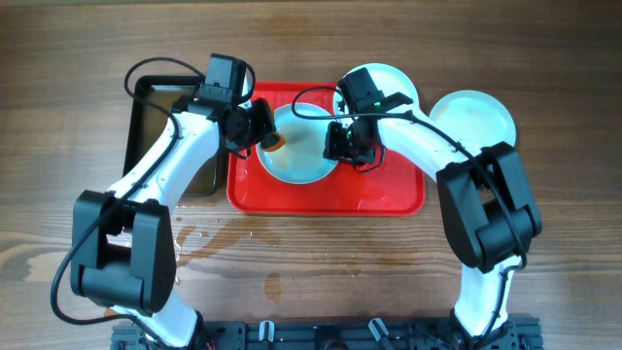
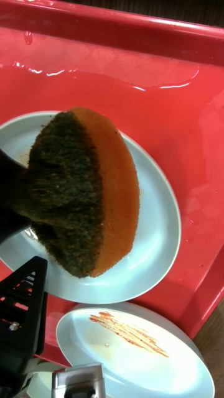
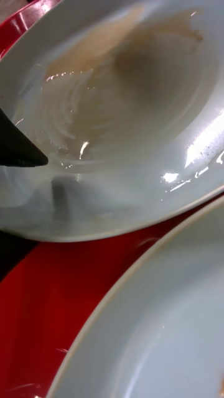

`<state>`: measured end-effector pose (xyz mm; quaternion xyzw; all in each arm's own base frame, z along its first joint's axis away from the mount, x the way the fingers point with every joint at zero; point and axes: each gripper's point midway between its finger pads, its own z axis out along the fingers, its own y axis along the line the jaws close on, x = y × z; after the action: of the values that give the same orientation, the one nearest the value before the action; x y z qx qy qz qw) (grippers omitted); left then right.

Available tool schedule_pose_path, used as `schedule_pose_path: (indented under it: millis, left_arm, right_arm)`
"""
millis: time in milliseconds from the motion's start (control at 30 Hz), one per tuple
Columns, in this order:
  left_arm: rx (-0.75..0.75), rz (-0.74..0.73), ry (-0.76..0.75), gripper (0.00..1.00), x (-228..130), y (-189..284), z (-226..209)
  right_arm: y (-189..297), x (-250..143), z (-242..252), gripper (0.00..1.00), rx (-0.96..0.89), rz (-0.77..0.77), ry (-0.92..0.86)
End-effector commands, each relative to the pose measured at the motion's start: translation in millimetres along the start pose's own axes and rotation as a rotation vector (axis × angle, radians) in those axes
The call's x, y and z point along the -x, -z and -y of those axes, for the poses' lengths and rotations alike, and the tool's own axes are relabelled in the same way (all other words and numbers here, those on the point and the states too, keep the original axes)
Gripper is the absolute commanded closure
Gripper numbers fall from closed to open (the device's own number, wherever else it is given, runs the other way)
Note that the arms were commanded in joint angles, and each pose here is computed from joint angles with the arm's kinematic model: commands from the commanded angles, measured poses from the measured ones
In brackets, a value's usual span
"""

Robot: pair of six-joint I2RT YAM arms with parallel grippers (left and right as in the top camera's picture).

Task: Clean dirty plates on tray and stack at the side
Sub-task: 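Scrub the held plate with the sponge in the left gripper, then carry the plate with the right gripper onto the plate at the right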

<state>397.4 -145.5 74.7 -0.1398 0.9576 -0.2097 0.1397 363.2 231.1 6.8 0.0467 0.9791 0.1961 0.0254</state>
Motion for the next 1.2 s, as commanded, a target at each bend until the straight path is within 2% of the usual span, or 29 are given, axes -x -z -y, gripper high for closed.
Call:
schedule_pose_path:
  millis: [0, 33, 167, 267, 467, 533, 633, 733, 933, 1000, 1167]
  left_arm:
    - [-0.017, 0.022, 0.007, 0.96, 7.0, 9.3, 5.7]
    - [-0.017, 0.022, 0.007, 0.96, 7.0, 9.3, 5.7]
    - [-0.017, 0.023, 0.007, 0.96, 7.3, 9.4, 5.9]
    - [-0.011, 0.027, 0.006, 0.96, 8.0, 9.4, 4.8]
    - [0.033, 0.068, 0.041, 0.96, 22.4, 14.0, -14.7]
    - [0.037, 0.077, 0.061, 0.96, 27.9, 16.6, -22.5]
    - [0.042, 0.085, 0.079, 0.96, 32.5, 18.9, -29.3]
    - [0.042, 0.086, 0.08, 0.96, 32.6, 18.9, -29.4]
    - [0.043, 0.086, 0.08, 0.96, 32.5, 18.9, -29.6]
    - [0.042, 0.085, 0.08, 0.96, 32.5, 18.9, -29.5]
    - [0.043, 0.086, 0.08, 0.96, 32.5, 18.9, -29.6]
  right_arm:
    - [-1.8, 4.7, -5.3, 0.91, 0.014, 0.0, -0.001]
    - [-1.9, 4.6, -5.2, 0.95, 0.014, -0.001, -0.001]
    - [3.4, 11.7, -15.1, 0.96, 0.046, 0.015, 0.037]
    - [31.4, 26.9, -25.2, 0.96, 0.041, 0.094, 0.121]
    - [119.5, 64.4, -8.3, 0.96, -0.181, 0.412, 0.204]
    - [148.1, 74.7, 15.1, 0.96, -0.345, 0.517, 0.181]
    - [173.5, 81.7, 34.4, 0.96, -0.507, 0.592, 0.207]
    - [198.1, 81.1, 36.8, 0.96, -0.646, 0.682, 0.216]
    - [245.9, 60.4, -9.9, 0.96, -0.966, 0.905, 0.39]
    - [267.4, 46.9, -27.2, 0.96, -1.083, 1.022, 0.388]
    - [279.9, 32.8, -47.2, 0.96, -1.131, 1.118, 0.386]
